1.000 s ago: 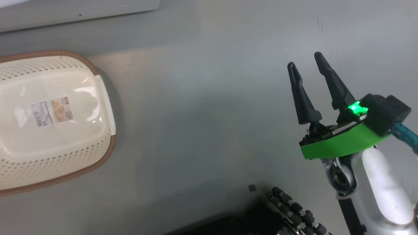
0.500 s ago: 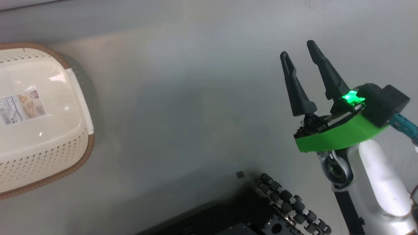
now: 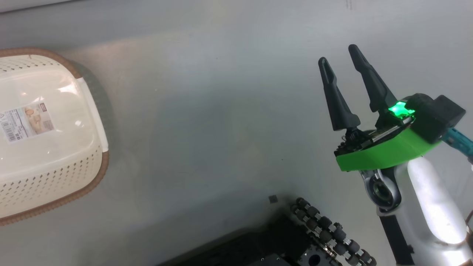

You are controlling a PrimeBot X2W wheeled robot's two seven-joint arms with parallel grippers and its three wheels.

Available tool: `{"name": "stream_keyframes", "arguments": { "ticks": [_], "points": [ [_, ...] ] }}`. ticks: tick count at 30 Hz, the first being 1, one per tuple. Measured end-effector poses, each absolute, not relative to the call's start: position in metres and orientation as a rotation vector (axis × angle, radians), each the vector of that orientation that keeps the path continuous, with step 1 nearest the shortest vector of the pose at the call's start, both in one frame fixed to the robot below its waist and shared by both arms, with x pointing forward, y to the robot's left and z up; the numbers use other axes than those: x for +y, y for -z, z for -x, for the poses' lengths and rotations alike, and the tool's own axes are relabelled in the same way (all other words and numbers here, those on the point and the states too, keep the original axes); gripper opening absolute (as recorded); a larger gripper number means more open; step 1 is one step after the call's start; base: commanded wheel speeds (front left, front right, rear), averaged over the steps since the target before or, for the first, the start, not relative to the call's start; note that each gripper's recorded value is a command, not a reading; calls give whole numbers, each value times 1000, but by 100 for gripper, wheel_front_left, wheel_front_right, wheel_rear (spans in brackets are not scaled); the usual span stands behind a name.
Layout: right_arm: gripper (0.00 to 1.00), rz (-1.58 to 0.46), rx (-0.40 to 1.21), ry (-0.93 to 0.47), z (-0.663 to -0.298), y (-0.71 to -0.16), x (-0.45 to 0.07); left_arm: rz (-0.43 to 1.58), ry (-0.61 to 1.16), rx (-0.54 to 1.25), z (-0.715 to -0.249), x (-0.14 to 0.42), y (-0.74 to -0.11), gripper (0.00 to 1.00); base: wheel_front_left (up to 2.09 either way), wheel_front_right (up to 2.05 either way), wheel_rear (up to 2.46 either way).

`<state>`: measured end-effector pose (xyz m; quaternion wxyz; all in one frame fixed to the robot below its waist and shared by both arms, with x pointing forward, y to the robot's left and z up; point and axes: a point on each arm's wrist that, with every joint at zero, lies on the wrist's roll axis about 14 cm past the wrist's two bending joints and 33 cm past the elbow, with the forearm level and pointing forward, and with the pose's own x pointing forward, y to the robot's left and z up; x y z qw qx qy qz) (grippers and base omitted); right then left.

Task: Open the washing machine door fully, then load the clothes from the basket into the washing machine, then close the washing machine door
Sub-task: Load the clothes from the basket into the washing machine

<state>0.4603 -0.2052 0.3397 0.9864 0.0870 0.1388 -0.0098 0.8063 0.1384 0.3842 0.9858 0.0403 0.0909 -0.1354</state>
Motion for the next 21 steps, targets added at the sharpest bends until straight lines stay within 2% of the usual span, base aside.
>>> {"name": "stream_keyframes", "arguments": {
  "ticks": [8, 21],
  "points": [
    [100, -159, 231, 31, -467, -355, -211, -28, 281, 150, -799, 133, -410, 100, 0, 0, 0],
    [100, -130, 147, -28, -484, -379, -194, -11, 343, 185, -745, 130, -411, 100, 0, 0, 0]
  ]
}}
